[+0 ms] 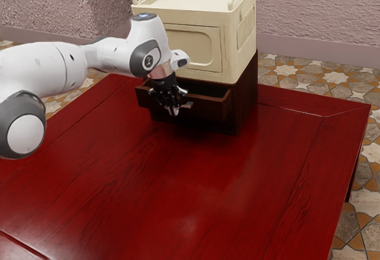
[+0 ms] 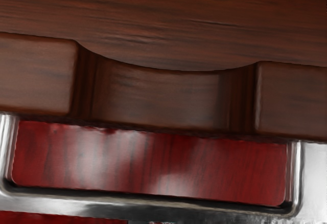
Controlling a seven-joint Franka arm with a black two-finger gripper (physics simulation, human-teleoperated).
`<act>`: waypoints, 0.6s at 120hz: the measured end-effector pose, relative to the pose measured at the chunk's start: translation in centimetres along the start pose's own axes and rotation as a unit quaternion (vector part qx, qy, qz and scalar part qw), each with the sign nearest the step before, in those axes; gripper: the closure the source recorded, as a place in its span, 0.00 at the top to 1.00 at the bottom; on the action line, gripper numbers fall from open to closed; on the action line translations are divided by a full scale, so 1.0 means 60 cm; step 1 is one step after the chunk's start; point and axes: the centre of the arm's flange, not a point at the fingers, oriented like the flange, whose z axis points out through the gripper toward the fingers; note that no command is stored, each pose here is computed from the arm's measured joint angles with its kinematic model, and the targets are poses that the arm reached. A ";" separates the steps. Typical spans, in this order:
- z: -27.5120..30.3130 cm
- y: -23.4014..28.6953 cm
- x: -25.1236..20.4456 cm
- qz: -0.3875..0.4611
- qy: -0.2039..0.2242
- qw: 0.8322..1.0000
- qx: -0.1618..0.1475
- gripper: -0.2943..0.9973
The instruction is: Push the drawer handle with one arm to close the drawer
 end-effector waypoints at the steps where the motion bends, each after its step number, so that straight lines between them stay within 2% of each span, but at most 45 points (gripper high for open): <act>1: 0.001 0.000 0.001 0.000 0.001 1.000 0.000 0.23; 54: 0.022 0.006 0.075 0.006 0.090 0.996 -0.023 0.24; 72: 0.029 0.013 0.087 0.013 0.104 0.994 -0.028 0.24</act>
